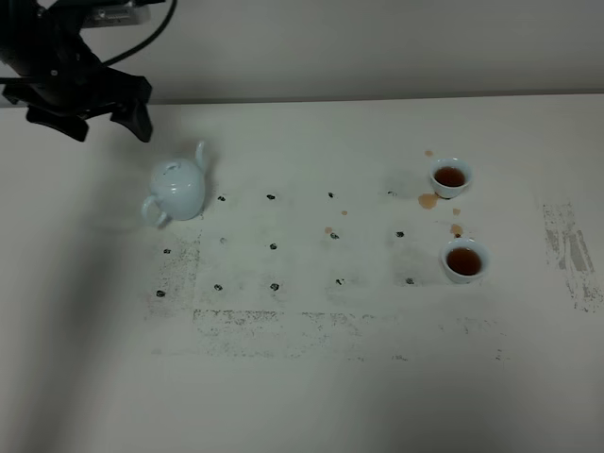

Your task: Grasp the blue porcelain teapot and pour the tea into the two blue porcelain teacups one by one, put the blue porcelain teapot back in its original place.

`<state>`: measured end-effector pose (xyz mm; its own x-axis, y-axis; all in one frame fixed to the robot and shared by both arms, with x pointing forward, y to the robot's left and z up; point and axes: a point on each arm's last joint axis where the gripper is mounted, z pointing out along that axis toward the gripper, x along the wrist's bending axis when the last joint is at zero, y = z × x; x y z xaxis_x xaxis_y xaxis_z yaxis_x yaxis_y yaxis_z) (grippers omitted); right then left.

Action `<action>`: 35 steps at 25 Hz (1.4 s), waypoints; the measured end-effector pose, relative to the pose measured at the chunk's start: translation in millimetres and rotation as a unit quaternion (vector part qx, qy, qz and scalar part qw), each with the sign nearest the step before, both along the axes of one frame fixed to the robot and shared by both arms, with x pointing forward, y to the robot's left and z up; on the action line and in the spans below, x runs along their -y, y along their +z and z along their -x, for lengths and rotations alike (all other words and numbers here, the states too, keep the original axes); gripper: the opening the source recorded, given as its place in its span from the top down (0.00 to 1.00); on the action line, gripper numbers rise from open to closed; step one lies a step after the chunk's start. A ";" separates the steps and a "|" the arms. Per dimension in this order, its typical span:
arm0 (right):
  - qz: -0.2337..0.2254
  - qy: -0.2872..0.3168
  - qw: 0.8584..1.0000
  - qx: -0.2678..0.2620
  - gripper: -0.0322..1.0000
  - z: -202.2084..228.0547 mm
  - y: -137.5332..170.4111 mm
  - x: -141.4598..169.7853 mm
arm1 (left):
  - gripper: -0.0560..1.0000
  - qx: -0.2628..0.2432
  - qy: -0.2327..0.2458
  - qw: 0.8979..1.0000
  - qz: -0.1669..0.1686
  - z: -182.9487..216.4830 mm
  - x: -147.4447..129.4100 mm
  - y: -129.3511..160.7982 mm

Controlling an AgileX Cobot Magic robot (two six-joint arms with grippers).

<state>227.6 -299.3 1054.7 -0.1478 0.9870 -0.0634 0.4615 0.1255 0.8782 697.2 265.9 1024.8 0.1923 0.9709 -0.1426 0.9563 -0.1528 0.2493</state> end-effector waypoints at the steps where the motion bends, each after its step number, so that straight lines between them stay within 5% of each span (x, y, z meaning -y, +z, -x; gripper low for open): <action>1: 0.000 0.000 1.000 0.000 0.52 0.0 0.0 0.0 | 0.25 -0.002 0.017 1.000 -0.002 -0.6 -11.1 -0.1; 10: 0.000 0.000 1.000 0.000 0.52 0.0 0.0 0.0 | 0.26 -0.022 0.112 0.993 -0.013 9.5 -94.3 5.7; 22: 0.000 0.000 1.000 0.000 0.52 0.0 0.0 0.0 | 0.29 0.022 0.122 0.992 -0.013 41.1 -90.7 57.9; 35: 0.000 0.000 1.000 0.000 0.52 0.0 0.0 0.0 | 0.29 -0.092 0.122 0.988 -0.009 216.8 -62.1 36.5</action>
<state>227.6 -299.3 1054.7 -0.1478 0.9870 -0.0634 0.4615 0.1255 0.8782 480.4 328.1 1061.3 -0.0761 0.9879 -0.1353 0.9940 0.0858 0.0678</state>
